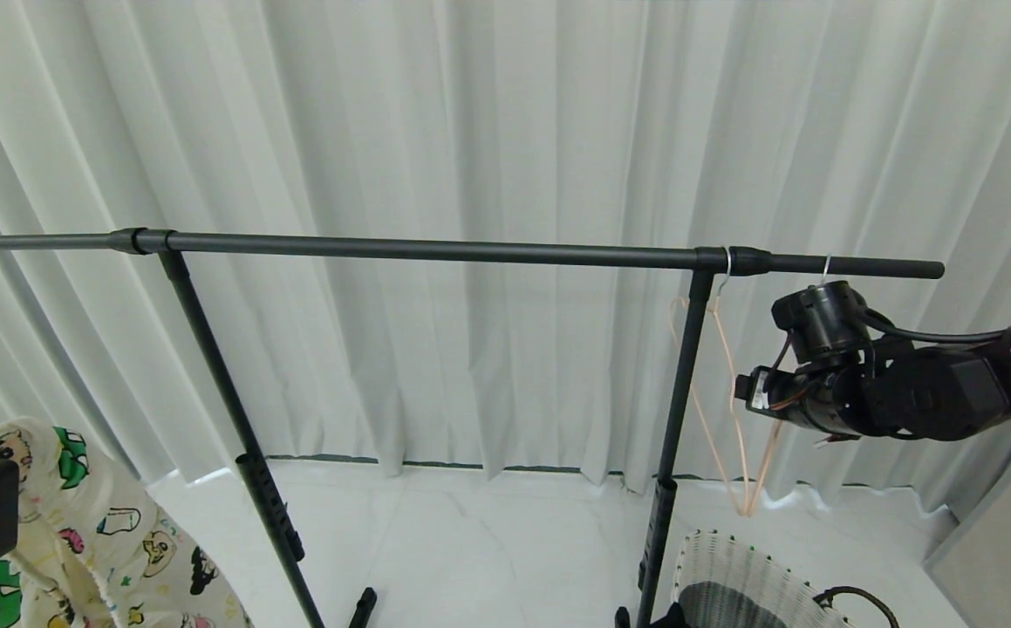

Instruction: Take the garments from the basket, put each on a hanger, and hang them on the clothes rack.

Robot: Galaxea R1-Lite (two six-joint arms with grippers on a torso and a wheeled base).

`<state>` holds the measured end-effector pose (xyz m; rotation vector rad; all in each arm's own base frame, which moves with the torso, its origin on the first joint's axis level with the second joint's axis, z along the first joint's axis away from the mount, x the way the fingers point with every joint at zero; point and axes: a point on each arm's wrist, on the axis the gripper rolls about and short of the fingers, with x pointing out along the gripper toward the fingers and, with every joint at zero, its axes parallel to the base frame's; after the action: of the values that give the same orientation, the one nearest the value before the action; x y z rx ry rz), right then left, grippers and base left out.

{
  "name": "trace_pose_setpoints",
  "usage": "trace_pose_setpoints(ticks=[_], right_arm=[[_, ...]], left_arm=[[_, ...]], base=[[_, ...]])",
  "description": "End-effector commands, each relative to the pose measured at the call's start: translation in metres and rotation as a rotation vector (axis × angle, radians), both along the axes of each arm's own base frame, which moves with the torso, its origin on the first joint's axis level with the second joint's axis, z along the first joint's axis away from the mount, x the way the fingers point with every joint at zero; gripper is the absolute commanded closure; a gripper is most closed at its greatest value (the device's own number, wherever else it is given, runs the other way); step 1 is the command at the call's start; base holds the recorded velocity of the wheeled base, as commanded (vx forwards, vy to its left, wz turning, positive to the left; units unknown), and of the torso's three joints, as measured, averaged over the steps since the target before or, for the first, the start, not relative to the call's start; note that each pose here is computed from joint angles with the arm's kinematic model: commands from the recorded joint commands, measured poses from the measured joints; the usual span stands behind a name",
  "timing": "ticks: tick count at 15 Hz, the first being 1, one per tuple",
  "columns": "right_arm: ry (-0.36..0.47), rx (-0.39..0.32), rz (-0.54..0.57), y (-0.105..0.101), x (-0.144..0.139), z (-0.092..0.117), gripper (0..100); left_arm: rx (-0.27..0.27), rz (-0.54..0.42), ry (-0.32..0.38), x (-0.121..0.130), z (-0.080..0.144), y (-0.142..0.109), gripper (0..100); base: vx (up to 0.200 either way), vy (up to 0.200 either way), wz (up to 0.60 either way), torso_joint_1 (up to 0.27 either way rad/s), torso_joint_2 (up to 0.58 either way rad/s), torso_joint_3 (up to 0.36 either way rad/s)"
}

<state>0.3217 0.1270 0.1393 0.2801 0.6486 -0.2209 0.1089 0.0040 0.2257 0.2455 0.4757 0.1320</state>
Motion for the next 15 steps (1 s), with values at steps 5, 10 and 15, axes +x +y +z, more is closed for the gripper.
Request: trace_pose_setpoints(ticks=[5,10,15], right_arm=[[0.013,0.028,-0.014,0.003,0.002,-0.006,100],[0.009,0.027,-0.01,0.002,0.002,-0.004,100],[-0.013,0.014,-0.001,-0.002,-0.003,0.008,100]], left_arm=[[0.003,0.012,-0.007,-0.001,0.001,0.001,100],[0.003,0.024,-0.005,-0.001,0.001,0.003,100],[0.001,0.025,-0.01,-0.002,0.001,0.003,100]], base=[[0.0,0.0,0.0,0.0,0.0,0.0],[0.0,0.0,0.0,0.0,0.0,0.0],[0.0,0.0,0.0,0.0,0.0,0.0]])
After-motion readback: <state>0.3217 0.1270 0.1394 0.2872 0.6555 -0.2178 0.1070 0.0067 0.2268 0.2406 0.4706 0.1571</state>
